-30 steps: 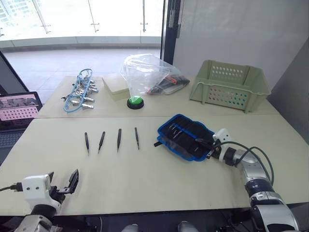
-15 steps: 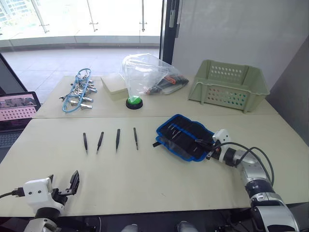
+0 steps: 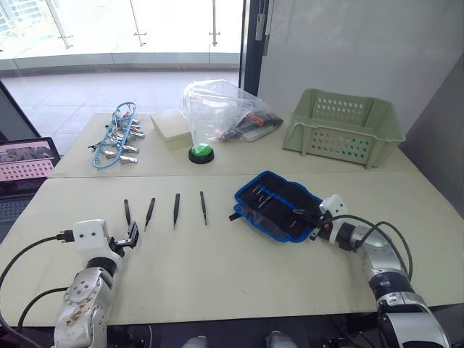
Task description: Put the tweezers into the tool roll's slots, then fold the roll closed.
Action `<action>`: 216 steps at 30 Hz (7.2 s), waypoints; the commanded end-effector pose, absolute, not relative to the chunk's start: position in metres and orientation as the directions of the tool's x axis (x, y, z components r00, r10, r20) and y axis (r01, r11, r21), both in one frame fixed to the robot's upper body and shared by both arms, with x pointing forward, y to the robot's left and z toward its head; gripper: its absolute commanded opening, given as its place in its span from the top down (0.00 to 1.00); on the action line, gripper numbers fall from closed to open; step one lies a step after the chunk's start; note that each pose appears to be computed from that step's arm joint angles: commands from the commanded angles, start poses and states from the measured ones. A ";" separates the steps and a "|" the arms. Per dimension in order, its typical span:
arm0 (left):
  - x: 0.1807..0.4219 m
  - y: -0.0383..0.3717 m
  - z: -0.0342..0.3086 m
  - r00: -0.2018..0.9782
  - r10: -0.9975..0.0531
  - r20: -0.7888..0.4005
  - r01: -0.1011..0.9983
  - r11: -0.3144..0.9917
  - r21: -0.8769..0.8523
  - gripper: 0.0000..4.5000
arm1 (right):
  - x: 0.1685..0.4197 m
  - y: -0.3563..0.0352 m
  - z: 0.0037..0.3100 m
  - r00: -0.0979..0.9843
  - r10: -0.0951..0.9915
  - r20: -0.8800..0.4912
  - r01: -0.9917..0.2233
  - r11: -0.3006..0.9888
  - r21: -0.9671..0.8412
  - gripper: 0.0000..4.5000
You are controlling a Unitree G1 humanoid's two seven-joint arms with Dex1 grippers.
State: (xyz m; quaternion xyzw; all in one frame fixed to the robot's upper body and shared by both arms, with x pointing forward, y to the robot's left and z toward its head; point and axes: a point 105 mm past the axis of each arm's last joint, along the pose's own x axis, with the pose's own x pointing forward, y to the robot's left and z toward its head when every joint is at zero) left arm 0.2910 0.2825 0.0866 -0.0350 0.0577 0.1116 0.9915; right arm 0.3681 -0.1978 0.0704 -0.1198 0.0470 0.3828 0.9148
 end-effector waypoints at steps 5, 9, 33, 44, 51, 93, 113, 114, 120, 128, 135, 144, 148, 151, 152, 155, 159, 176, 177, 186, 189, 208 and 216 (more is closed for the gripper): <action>0.304 0.278 0.082 0.964 0.223 -0.143 -0.231 0.972 -0.045 0.00 | 0.357 -0.202 0.048 0.692 0.672 -0.262 -0.717 0.683 -0.142 1.00; 0.310 0.279 0.075 0.954 0.239 -0.182 -0.251 0.967 -0.043 0.00 | 0.356 -0.205 0.048 0.702 0.661 -0.265 -0.708 0.688 -0.157 1.00; 0.318 0.286 0.102 0.969 0.242 -0.053 -0.241 0.970 0.018 1.00 | 0.356 -0.215 0.054 0.723 0.639 -0.263 -0.688 0.702 -0.184 1.00; 0.343 0.204 0.144 0.963 -0.264 -0.045 0.267 0.959 0.096 1.00 | 0.358 -0.212 0.058 0.733 0.644 -0.220 -0.678 0.719 -0.153 1.00; 0.350 0.123 0.162 0.831 -0.544 -0.117 0.556 0.810 0.188 1.00 | 0.358 -0.210 0.058 0.733 0.644 -0.219 -0.678 0.720 -0.149 1.00; 0.384 -0.013 0.132 0.540 -0.665 -0.515 0.779 0.627 0.006 1.00 | 0.354 -0.207 0.051 0.751 0.623 -0.218 -0.657 0.740 -0.145 1.00; 0.410 -0.063 0.111 0.558 -0.745 -0.366 0.813 0.579 0.062 1.00 | 0.353 -0.208 0.050 0.761 0.610 -0.223 -0.645 0.749 -0.152 1.00; 0.411 -0.062 0.112 0.565 -0.741 -0.362 0.807 0.587 0.057 1.00 | 0.353 -0.208 0.050 0.761 0.609 -0.223 -0.645 0.749 -0.152 1.00; 0.413 -0.052 0.107 0.559 -0.740 -0.373 0.791 0.611 -0.027 0.84 | 0.354 -0.207 0.049 0.759 0.611 -0.225 -0.647 0.748 -0.150 1.00; 0.414 -0.024 0.119 0.553 -0.766 -0.326 0.794 0.604 -0.071 0.26 | 0.357 -0.208 0.048 0.757 0.611 -0.230 -0.648 0.748 -0.146 1.00; 0.405 0.034 0.174 0.626 -0.773 -0.106 0.749 0.633 -0.197 0.01 | 0.361 -0.209 0.048 0.756 0.613 -0.230 -0.649 0.748 -0.140 1.00; 0.378 0.138 0.196 0.812 -0.579 0.070 0.583 0.809 -0.073 0.01 | 0.363 -0.211 0.049 0.748 0.624 -0.226 -0.658 0.742 -0.130 1.00; 0.356 0.173 0.179 0.877 -0.475 0.073 0.473 0.880 0.051 0.01 | 0.365 -0.211 0.049 0.742 0.629 -0.231 -0.665 0.736 -0.130 1.00; 0.321 0.196 0.158 0.877 -0.472 0.086 0.477 0.878 -0.042 0.01 | 0.366 -0.211 0.051 0.738 0.637 -0.226 -0.670 0.731 -0.129 1.00; 0.310 0.204 0.154 0.879 -0.461 0.121 0.475 0.868 -0.143 0.01 | 0.366 -0.211 0.051 0.738 0.637 -0.223 -0.670 0.731 -0.129 1.00; 0.288 0.221 0.131 0.916 -0.391 0.085 0.400 0.905 -0.147 0.01 | 0.367 -0.211 0.053 0.739 0.639 -0.212 -0.670 0.731 -0.129 1.00; 0.248 0.252 0.097 0.972 -0.234 0.025 0.235 0.966 -0.110 0.01 | 0.367 -0.212 0.053 0.738 0.642 -0.208 -0.671 0.731 -0.126 1.00; 0.191 0.297 0.067 0.999 0.035 0.010 -0.034 0.998 -0.054 0.01 | 0.364 -0.215 0.049 0.735 0.641 -0.221 -0.673 0.730 -0.120 1.00; 0.192 0.296 0.068 0.999 0.031 0.011 -0.031 0.998 -0.056 0.01 | 0.364 -0.215 0.049 0.735 0.641 -0.222 -0.673 0.730 -0.121 1.00; 0.241 0.279 0.084 0.999 0.032 0.028 -0.030 0.997 -0.068 0.01 | 0.367 -0.215 0.051 0.739 0.636 -0.223 -0.669 0.733 -0.125 1.00; 0.255 0.273 0.086 1.000 0.030 0.010 -0.029 0.998 -0.063 0.01 | 0.367 -0.214 0.051 0.738 0.637 -0.223 -0.669 0.732 -0.125 1.00; 0.315 0.227 0.068 0.969 0.017 -0.246 -0.028 0.999 -0.041 0.20 | 0.364 -0.216 0.049 0.747 0.628 -0.219 -0.660 0.741 -0.126 1.00; 0.321 0.224 0.061 0.964 0.024 -0.266 -0.035 0.999 -0.034 0.77 | 0.363 -0.215 0.050 0.749 0.629 -0.209 -0.659 0.742 -0.128 1.00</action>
